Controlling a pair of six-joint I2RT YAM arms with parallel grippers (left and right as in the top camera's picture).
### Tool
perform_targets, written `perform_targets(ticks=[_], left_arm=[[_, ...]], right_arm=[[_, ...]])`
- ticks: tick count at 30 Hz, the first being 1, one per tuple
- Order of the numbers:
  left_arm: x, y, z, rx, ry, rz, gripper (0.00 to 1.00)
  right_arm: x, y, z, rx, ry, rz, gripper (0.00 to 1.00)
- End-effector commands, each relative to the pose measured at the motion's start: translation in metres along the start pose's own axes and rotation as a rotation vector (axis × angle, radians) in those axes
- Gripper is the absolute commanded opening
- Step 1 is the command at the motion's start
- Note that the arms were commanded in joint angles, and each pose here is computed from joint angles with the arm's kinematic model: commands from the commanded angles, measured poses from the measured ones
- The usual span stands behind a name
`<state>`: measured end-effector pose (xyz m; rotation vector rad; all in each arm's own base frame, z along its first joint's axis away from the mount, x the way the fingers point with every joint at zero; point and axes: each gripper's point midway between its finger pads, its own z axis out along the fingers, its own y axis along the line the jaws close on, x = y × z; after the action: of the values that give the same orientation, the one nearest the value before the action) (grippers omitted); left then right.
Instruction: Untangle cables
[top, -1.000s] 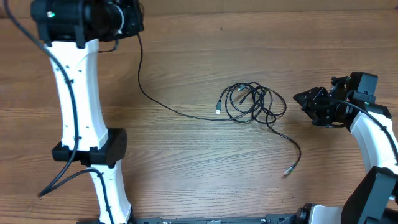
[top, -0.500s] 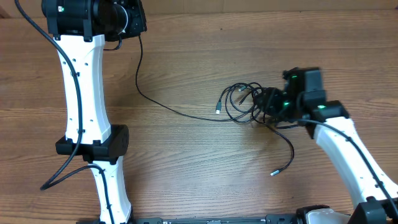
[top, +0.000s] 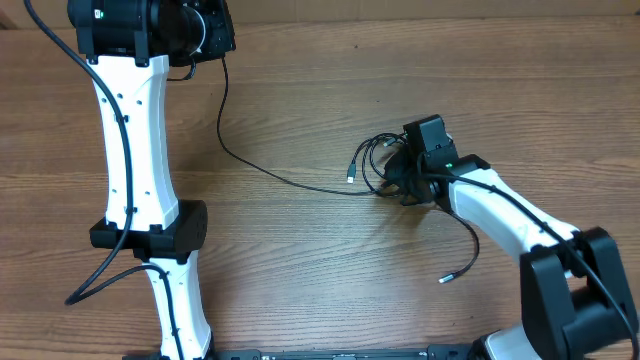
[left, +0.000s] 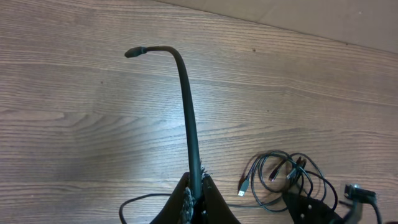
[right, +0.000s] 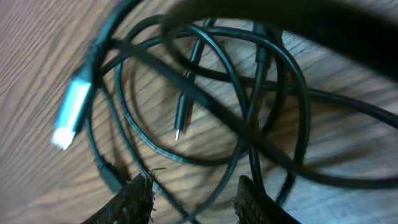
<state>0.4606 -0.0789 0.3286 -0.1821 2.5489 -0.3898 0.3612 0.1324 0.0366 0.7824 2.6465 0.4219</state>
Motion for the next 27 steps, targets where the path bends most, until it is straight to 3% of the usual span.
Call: perform_targets(ticks=[1, 9, 13, 15, 23, 27], left_arm=[[0.000, 0.001, 0.004, -0.006, 0.005, 0.004, 0.04], [0.000, 0.001, 0.004, -0.006, 0.005, 0.001, 0.04], [0.000, 0.001, 0.004, -0.006, 0.005, 0.001, 0.04], [0.000, 0.001, 0.004, -0.007, 0.005, 0.001, 0.04], [0.000, 0.001, 0.004, -0.006, 0.005, 0.001, 0.04], [0.000, 0.001, 0.004, -0.006, 0.006, 0.001, 0.04]], right_arm=[[-0.001, -0.004, 0.018, 0.031, 0.001, 0.100, 0.41], [-0.002, -0.007, 0.029, 0.043, -0.006, 0.139, 0.33], [-0.001, -0.005, 0.029, 0.035, -0.002, 0.172, 0.10], [0.000, -0.002, 0.028, 0.022, 0.009, 0.171, 0.04], [-0.003, 0.019, -0.036, -0.043, 0.019, 0.056, 0.04], [0.020, 0.036, -0.075, -0.169, 0.128, -0.021, 0.04]])
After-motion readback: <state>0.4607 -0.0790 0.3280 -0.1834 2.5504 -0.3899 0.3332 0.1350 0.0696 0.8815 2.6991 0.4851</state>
